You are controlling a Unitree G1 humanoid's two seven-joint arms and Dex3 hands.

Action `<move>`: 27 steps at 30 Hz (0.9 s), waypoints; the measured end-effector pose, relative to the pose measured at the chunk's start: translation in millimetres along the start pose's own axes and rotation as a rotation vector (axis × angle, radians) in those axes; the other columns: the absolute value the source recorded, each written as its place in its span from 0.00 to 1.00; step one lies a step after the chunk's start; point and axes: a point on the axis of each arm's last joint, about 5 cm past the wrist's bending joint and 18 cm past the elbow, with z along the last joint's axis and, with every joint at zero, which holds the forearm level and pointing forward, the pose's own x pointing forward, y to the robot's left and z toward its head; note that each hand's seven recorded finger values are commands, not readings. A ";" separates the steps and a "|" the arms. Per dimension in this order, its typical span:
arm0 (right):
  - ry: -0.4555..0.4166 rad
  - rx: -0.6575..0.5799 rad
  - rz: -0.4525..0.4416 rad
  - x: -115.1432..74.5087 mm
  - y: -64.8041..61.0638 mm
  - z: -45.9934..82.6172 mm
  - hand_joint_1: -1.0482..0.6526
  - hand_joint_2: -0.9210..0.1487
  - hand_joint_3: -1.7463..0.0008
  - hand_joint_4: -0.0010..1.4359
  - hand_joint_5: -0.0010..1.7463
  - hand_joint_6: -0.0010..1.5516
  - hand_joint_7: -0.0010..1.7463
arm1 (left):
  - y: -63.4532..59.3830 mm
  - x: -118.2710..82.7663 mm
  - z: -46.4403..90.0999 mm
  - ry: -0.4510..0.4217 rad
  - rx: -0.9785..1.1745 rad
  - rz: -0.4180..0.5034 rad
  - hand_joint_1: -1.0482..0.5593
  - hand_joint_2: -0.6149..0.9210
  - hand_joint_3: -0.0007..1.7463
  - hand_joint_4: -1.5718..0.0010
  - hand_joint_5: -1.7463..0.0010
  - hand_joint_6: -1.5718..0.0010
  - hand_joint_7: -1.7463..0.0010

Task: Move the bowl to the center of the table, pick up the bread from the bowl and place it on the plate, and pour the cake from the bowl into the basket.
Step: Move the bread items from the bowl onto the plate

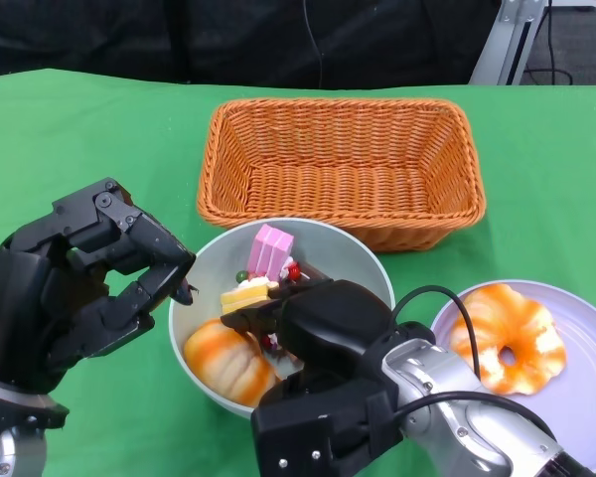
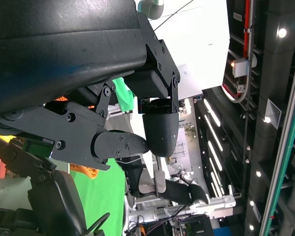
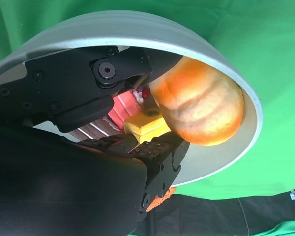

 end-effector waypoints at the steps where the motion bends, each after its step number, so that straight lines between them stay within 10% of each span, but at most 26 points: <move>1: -0.002 0.000 0.001 1.0 -0.1 0.7 0.25 0.00 0.97 0.46 0.06 0.41 0.02 | 0.0 0.0 0.0 0.000 0.000 0.000 0.54 1.00 0.21 0.54 0.07 0.51 0.32; 27: -0.031 -0.003 -0.138 5.0 15.7 1.9 0.47 0.00 0.90 0.57 0.09 0.48 0.03 | -1.0 -0.4 -0.7 -0.001 -0.006 0.024 0.54 1.00 0.21 0.54 0.06 0.51 0.30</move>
